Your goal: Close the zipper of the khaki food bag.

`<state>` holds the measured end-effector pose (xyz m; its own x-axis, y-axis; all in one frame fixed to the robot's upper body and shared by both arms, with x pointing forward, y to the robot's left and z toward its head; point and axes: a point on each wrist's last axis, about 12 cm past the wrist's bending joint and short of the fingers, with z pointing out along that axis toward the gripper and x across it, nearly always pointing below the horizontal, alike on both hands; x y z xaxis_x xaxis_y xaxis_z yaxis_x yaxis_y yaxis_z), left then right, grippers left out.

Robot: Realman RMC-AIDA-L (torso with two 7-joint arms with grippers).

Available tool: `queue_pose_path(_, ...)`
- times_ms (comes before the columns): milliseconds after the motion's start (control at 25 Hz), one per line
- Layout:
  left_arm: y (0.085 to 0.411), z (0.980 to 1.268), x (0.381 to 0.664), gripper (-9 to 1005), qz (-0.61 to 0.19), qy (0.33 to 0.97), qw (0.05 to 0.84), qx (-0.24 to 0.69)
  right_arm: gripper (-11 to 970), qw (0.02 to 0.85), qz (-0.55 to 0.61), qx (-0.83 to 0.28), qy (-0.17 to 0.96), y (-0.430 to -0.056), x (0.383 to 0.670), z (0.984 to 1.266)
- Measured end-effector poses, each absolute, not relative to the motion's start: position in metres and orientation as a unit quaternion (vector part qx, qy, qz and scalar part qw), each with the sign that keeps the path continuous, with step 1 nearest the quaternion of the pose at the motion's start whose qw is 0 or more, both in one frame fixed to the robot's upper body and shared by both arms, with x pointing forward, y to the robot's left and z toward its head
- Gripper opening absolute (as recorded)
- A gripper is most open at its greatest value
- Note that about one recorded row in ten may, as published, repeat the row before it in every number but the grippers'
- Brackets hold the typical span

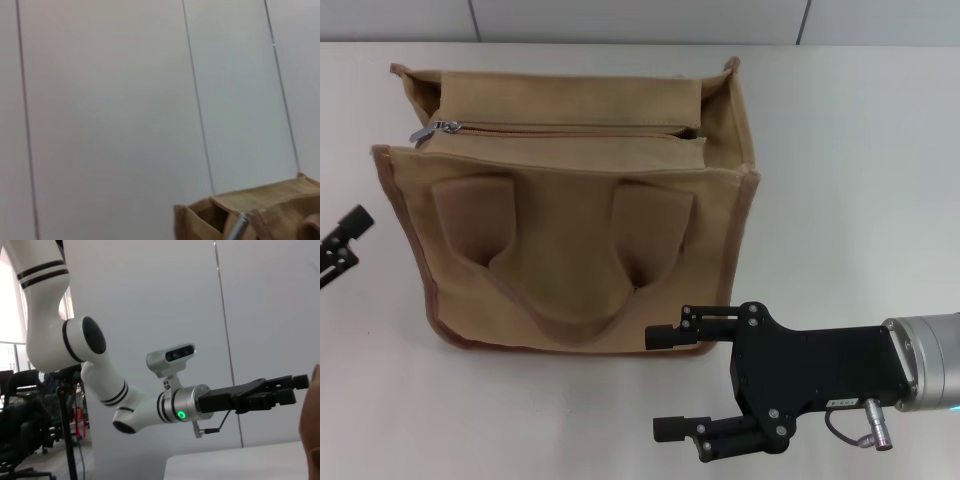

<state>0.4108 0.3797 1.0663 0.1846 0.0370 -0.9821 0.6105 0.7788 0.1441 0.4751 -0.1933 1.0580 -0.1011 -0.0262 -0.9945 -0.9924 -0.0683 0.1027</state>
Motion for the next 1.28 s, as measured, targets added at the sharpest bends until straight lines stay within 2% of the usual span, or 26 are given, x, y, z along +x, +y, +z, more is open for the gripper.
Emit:
queue_pose_path(160, 0.379, 1.067, 0.414, 799, -0.189, 0.604, 0.731, 0.257, 768, 0.451, 0.538, -0.495, 0.512, -0.193, 0.475, 1.058)
queue_pose_path(440, 0.361, 1.058, 0.453, 799, -0.188, 0.631, 0.701, 0.276, 768, 0.450, 0.539, -0.495, 0.512, -0.193, 0.474, 1.058)
queue_pose_path(600, 0.352, 1.051, 0.462, 799, -0.185, 0.641, 0.681, 0.302, 768, 0.450, 0.540, -0.494, 0.512, -0.193, 0.473, 1.057)
queue_pose_path(920, 0.338, 1.056, 0.471, 798, -0.214, 0.619, 0.693, 0.301, 767, 0.450, 0.540, -0.492, 0.514, -0.194, 0.473, 1.057)
queue_pose_path(1280, 0.340, 1.065, 0.470, 798, -0.211, 0.581, 0.751, 0.233, 767, 0.454, 0.538, -0.488, 0.515, -0.196, 0.471, 1.056)
